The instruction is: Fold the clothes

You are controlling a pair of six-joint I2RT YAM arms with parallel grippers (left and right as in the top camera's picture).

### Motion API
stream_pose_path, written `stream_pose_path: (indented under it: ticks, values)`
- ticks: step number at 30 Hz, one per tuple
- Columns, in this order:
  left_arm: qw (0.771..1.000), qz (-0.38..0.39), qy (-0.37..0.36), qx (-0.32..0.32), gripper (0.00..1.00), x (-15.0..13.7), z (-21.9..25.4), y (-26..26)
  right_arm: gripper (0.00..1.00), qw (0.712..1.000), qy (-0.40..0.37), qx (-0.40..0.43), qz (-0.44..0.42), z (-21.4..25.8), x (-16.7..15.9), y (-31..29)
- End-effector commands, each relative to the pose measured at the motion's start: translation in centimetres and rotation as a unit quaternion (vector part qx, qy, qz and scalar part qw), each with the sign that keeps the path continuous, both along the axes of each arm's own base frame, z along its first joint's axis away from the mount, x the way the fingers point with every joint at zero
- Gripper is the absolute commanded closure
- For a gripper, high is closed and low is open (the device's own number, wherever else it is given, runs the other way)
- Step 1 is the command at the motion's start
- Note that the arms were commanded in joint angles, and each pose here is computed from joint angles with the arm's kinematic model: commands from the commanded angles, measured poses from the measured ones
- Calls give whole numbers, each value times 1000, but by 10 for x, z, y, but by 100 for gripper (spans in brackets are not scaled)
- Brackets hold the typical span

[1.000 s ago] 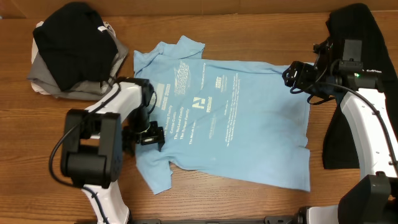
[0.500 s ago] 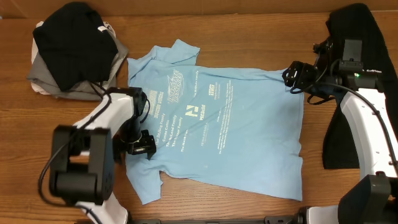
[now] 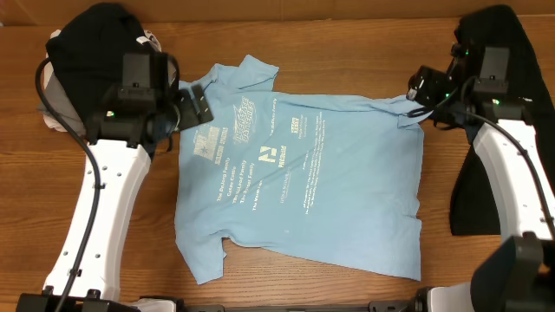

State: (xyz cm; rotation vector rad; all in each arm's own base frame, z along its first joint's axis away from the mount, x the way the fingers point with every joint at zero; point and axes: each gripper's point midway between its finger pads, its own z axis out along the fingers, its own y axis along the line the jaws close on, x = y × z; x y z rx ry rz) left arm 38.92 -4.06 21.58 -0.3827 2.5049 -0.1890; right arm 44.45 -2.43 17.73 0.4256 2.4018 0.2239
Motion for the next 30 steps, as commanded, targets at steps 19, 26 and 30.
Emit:
stream_pose_path:
  ticks: [19, 26, 30]
  values:
    - [985, -161, 61, 19, 0, 14, -73, -94, 39, 989, 127, -15, -76, -122, 10, -47]
    - [985, -157, 66, 31, 0, 15, -77, -91, 43, 987, 140, 13, -73, -141, 12, -38]
    - [985, -157, 70, 31, 0, 13, -79, -91, 46, 983, 157, 34, -87, -155, 9, -34]
